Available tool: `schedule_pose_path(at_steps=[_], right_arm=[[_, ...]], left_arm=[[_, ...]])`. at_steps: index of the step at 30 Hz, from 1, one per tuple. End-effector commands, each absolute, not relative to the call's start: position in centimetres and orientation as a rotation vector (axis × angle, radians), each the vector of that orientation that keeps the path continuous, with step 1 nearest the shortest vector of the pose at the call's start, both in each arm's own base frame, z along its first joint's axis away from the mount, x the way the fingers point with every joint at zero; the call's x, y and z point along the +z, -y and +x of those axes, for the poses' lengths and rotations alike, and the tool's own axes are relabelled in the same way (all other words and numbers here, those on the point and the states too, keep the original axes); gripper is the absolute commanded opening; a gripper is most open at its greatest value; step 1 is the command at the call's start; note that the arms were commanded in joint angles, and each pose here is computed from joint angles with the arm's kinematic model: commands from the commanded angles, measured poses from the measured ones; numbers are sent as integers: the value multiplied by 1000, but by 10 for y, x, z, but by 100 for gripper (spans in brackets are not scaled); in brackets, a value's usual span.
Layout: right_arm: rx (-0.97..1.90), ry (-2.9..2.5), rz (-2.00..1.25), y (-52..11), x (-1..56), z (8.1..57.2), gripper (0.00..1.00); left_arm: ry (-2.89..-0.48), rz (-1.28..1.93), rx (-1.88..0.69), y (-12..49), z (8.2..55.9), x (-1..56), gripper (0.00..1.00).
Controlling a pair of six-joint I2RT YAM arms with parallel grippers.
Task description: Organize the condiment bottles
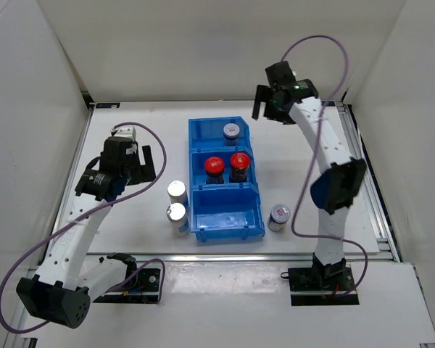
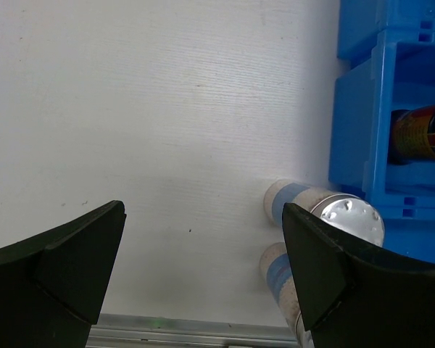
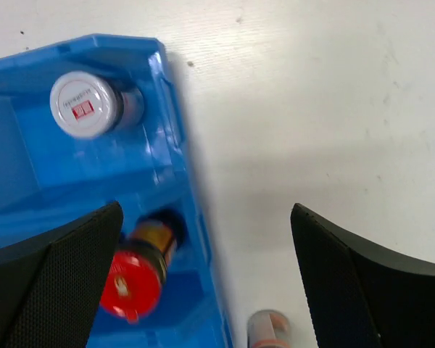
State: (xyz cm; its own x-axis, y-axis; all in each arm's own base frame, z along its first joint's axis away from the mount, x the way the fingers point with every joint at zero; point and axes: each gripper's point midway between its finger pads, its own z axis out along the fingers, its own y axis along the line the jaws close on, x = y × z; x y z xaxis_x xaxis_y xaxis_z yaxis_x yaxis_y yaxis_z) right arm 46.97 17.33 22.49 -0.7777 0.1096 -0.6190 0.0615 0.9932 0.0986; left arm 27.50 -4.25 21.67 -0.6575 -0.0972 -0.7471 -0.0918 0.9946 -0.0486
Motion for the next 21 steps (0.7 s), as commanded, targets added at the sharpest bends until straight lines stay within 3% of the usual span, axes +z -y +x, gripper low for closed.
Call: schedule_pose_path(at_steps=[1, 6, 9, 14, 21], right_arm=[[-27, -2630, 266, -132, 211, 387, 99], [102, -2955, 28, -157, 174, 255, 99], [58, -3027, 7, -153, 161, 206, 99], [75, -3072, 68, -143, 151, 168, 99], [59, -3085, 83, -145, 127, 171, 99]], left_arm=[[-2270, -150, -49, 43, 266, 225, 100], [-2300, -183, -140, 55, 259, 217, 100], [-2316, -147, -160, 65, 256, 210, 100], [-2302, -115, -145, 68, 247, 204, 100], [-2310, -81, -168, 75, 238, 197, 100]])
